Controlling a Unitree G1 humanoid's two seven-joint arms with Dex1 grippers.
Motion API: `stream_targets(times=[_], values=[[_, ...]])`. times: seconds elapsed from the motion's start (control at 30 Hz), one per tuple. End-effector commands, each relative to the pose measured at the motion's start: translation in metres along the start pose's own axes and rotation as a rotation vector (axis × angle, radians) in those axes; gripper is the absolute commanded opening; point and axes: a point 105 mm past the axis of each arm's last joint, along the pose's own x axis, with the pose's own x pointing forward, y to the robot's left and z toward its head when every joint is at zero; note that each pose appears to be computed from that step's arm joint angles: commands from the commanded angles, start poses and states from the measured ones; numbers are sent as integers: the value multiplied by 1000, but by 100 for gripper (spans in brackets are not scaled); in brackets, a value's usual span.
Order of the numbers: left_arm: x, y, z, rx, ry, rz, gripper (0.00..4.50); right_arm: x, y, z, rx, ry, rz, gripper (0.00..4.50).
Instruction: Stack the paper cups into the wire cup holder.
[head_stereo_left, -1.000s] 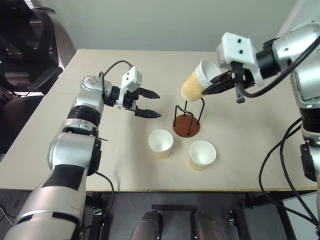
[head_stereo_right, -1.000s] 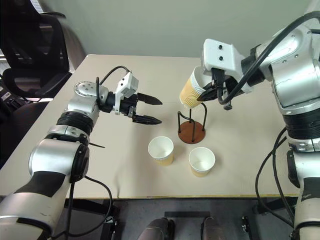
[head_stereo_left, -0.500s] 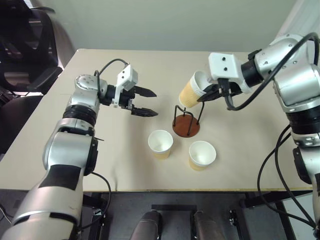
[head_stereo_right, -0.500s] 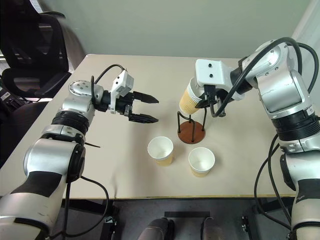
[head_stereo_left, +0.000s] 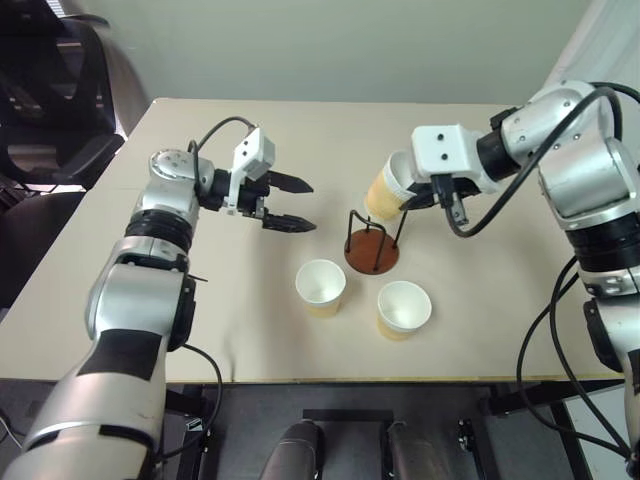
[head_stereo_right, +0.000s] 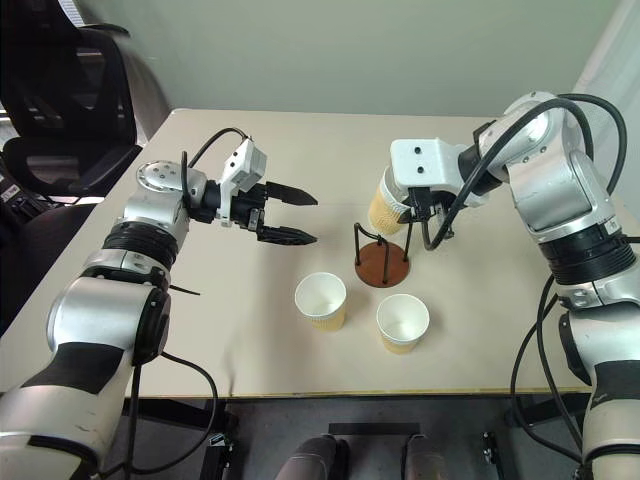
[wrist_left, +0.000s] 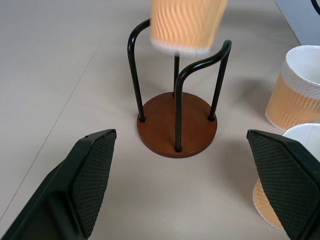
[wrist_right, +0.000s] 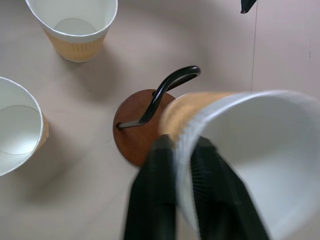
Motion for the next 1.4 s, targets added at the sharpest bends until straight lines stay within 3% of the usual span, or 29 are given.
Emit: stream_targets(times=[0.03, 0.3, 0.47, 0.73, 0.9, 1.2, 1.4], values=[[-4, 0, 13, 44, -16, -20, 450, -2, -3, 7, -30, -7, -26, 162], [-2, -1, 13, 39, -22, -25, 450, -9, -11, 22, 24, -97, -87, 440], [-2, -1, 12, 35, -23, -26, 450, -39, -7, 27, 169, -195, -116, 446], [-6, -5, 7, 23, 26, -54, 450, -71, 38, 40, 385, -282, -28, 446], [-10, -21, -7, 26, 129, -137, 450, -67, 60, 37, 473, -274, 5, 446], [-5, -31, -2, 17, 118, -213, 450, -37, 90, 10, 471, -147, 11, 446], [-3, -33, 1, 18, 112, -232, 450, -36, 116, 4, 417, -80, 96, 446]])
